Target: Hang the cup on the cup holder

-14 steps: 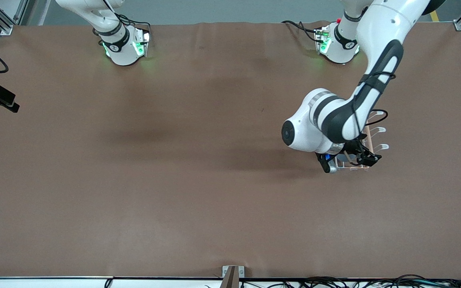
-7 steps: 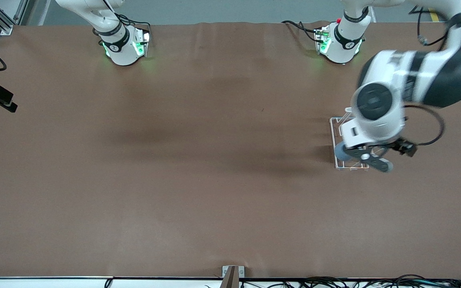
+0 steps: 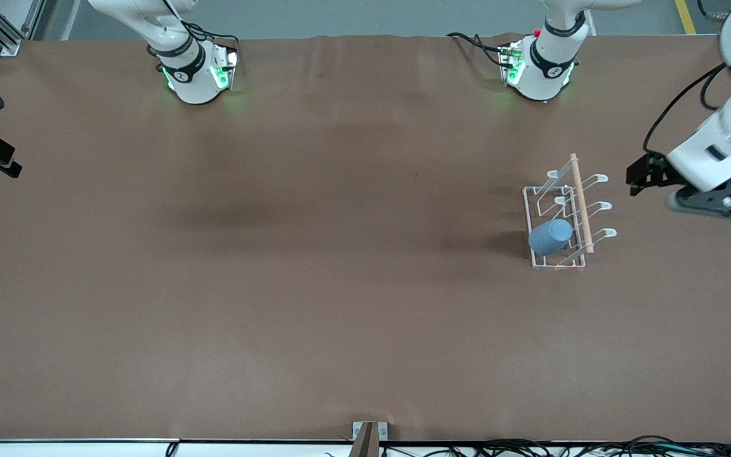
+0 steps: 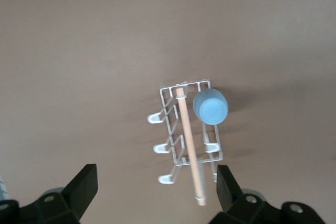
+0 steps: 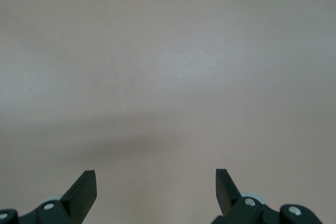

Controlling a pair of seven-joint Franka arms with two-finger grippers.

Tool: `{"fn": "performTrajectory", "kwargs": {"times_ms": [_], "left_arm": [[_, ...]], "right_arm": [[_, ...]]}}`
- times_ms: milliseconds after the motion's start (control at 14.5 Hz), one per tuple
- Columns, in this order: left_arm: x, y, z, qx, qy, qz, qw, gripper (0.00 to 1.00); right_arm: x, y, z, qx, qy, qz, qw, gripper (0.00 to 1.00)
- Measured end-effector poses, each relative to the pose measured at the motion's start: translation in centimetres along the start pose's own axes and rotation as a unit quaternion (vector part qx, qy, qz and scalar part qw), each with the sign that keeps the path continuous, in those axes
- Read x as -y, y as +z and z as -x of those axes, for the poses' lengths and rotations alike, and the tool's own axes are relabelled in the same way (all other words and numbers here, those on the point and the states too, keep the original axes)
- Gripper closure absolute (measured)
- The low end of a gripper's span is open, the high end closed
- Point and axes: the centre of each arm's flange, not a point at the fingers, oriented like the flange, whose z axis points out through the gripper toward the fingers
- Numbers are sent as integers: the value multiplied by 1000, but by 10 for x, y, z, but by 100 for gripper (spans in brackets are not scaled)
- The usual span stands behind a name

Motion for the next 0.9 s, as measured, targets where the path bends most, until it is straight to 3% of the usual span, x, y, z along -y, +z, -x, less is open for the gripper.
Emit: {"fn": "performTrajectory", "kwargs": {"times_ms": [414,759,897], "left_arm": [[-9,-30,33,-24,-81,36,996,0],[0,-52,25,-54,-93,40,993,0],[8,-58,18,-46,-98,42,993,0]], "right_arm": [[0,0,0,1,0,0,1000,0],[0,0,0,2,0,0,1000,0],[-1,0,0,2,1,0,1000,0]]}}
